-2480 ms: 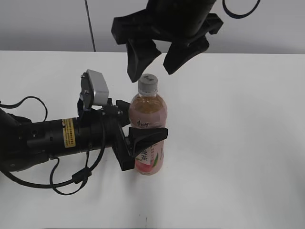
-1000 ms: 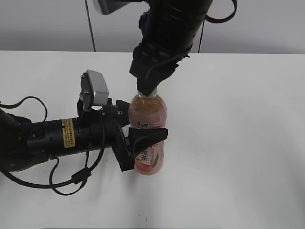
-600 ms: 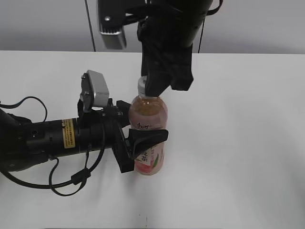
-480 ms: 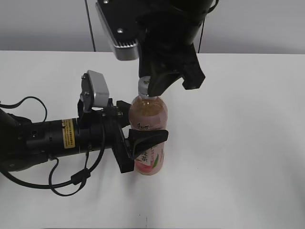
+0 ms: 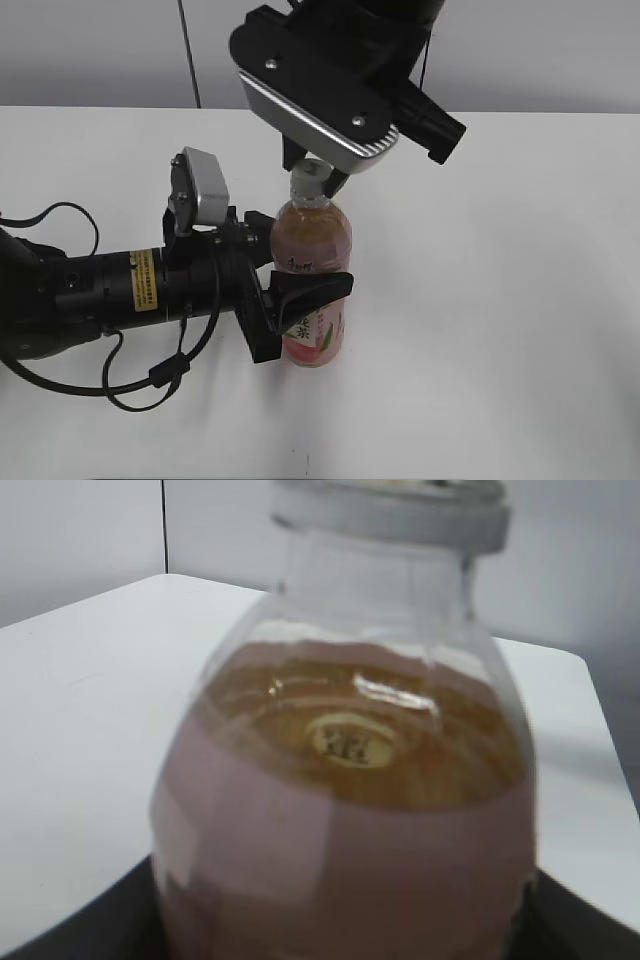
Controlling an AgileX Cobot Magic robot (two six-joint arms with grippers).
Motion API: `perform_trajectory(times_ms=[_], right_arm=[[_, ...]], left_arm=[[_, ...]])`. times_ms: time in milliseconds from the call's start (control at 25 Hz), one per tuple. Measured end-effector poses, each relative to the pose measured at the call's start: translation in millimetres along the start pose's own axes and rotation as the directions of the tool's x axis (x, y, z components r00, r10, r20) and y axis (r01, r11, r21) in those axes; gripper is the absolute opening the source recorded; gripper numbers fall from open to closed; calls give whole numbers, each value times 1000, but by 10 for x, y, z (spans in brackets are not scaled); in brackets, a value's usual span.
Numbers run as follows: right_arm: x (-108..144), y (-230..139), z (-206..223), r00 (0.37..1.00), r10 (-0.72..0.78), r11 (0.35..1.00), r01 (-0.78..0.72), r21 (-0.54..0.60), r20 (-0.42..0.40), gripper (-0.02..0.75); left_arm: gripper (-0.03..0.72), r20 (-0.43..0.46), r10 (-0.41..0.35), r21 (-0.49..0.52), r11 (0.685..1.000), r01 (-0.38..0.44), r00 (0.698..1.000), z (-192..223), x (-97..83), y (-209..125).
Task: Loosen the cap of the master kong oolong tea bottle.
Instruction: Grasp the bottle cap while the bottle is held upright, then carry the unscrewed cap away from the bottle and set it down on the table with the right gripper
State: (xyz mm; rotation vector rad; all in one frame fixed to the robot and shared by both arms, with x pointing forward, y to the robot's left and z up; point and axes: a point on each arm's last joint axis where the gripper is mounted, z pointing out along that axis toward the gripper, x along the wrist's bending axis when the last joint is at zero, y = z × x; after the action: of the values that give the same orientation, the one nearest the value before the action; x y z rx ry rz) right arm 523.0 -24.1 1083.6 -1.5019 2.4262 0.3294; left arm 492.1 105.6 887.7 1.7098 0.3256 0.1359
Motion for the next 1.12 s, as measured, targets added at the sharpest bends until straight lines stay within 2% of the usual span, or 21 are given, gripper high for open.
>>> perform_trajectory(times_ms=[360, 640, 800, 880, 960, 1040, 1120], right_arm=[[-24, -3, -33, 966, -257, 967, 256, 8, 11, 276], [-93, 36, -103, 942, -330, 944, 330, 4, 59, 272], [-77, 0, -102, 940, -340, 940, 339, 35, 29, 272], [-63, -28, -114, 956, -294, 954, 293, 64, 9, 272], [-41, -56, -178, 986, -164, 980, 162, 111, 4, 272], [-12, -85, -272, 1000, 11, 985, -14, 169, 23, 272], [20, -131, -357, 967, 243, 939, -253, 233, 74, 272]], left_arm=[[426, 0, -3, 0, 1000, 3, 1000, 0, 0, 0], [426, -6, -13, -3, 1000, 13, 1000, 0, 6, 3], [426, -6, -13, -2, 1000, 13, 1000, 0, 6, 2], [426, -6, -13, -2, 1000, 13, 1000, 0, 6, 2], [426, -6, -13, -2, 1000, 13, 1000, 0, 6, 2], [426, -6, -13, -2, 1000, 13, 1000, 0, 6, 2], [426, -6, -13, -2, 1000, 13, 1000, 0, 6, 2]])
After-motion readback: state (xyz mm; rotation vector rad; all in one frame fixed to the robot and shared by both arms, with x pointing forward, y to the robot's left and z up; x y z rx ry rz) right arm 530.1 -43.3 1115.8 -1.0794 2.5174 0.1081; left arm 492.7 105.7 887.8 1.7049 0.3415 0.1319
